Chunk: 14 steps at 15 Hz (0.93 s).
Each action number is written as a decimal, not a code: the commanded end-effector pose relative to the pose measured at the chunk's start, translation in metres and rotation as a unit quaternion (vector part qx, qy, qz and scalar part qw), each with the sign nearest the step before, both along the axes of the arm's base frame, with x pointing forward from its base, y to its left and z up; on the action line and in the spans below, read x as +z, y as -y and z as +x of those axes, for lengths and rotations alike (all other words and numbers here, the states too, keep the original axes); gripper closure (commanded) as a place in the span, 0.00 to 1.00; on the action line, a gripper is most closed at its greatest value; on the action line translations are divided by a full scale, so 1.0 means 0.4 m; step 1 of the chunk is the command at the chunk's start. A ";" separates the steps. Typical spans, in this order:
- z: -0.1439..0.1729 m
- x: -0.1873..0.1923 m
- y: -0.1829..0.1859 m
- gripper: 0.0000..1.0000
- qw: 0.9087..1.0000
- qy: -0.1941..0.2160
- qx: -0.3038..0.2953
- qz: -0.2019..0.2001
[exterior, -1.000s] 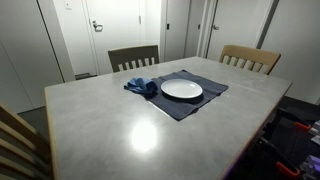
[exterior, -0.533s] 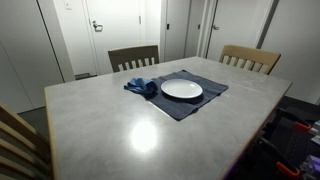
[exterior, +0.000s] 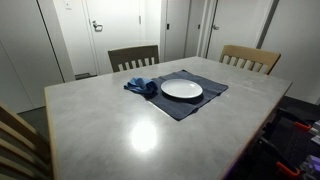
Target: Wipe the plate with the towel
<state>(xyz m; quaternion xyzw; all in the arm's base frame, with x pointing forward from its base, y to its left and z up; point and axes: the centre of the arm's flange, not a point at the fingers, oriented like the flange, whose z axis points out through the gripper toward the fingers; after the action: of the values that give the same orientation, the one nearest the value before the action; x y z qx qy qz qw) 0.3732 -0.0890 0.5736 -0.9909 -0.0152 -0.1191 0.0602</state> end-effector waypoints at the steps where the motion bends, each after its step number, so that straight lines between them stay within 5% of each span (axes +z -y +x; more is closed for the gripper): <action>1: 0.094 0.024 -0.029 0.00 0.999 -0.024 0.041 -0.027; 5: 0.167 0.022 -0.066 0.00 0.995 -0.031 0.089 -0.041; 7: 0.128 0.009 -0.079 0.00 0.997 -0.018 0.070 -0.030; 14: 0.226 -0.013 -0.154 0.00 0.994 0.009 0.093 -0.056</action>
<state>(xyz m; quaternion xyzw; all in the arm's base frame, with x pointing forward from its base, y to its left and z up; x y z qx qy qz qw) 0.4411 -0.0466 0.5786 -0.9886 -0.0998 -0.1090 0.0280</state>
